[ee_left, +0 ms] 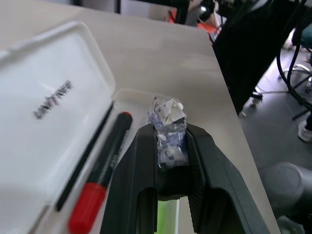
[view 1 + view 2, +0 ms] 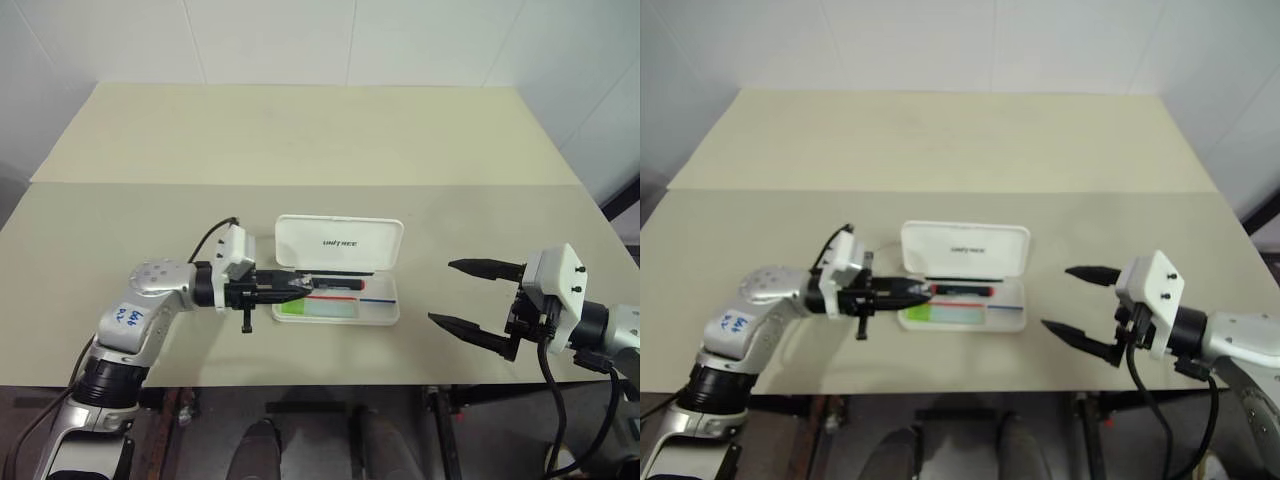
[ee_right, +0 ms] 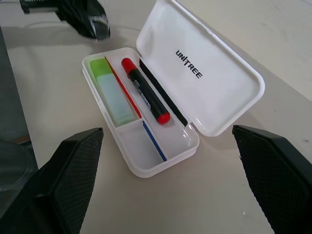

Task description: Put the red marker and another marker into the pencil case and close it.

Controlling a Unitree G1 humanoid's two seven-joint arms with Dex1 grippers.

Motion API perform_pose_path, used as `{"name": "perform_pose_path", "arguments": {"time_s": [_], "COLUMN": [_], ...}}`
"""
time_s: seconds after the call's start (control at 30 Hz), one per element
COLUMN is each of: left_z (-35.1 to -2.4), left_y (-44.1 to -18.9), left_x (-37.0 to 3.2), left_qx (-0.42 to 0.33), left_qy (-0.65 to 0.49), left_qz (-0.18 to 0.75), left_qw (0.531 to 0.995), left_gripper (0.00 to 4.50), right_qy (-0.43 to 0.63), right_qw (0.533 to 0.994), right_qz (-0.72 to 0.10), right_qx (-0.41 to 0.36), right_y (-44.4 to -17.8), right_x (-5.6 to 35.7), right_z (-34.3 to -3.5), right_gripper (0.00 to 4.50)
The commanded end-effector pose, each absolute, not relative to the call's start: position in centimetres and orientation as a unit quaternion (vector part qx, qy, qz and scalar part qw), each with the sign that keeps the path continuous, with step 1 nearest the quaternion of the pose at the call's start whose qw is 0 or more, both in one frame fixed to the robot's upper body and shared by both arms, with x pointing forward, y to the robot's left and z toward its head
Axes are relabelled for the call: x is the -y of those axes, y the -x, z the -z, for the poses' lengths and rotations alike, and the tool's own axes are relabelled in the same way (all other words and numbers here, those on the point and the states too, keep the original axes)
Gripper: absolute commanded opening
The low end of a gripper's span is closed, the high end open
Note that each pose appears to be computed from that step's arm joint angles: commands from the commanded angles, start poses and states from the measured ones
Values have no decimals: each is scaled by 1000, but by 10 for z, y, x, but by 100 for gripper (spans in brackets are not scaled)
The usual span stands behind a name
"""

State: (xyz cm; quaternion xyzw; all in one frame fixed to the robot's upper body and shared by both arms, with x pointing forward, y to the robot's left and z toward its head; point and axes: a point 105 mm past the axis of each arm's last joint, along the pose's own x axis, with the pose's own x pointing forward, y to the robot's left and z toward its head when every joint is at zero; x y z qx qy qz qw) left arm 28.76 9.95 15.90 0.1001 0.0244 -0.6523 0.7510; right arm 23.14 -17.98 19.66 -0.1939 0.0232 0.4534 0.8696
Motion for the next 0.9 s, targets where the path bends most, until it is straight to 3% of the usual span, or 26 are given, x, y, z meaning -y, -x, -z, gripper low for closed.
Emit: {"name": "perform_pose_path", "arguments": {"time_s": [0.03, 0.37, 0.9], "left_z": [-165, -150, -135], "left_y": [-289, -297, -303], "left_x": [-79, -32, 3], "left_qx": [-5, -7, -10], "left_qy": [-125, -158, -196], "left_qz": [664, 672, 682], "left_qw": [737, 724, 705], "left_gripper": [34, 34, 34], "right_qy": [204, 201, 195], "right_qw": [876, 882, 881], "right_qz": [-438, -426, -430], "right_qx": [-2, 8, 24], "right_y": [-225, -224, -226], "right_x": [179, 172, 162], "right_z": [-207, -210, -215], "right_gripper": [450, 450, 450]}}
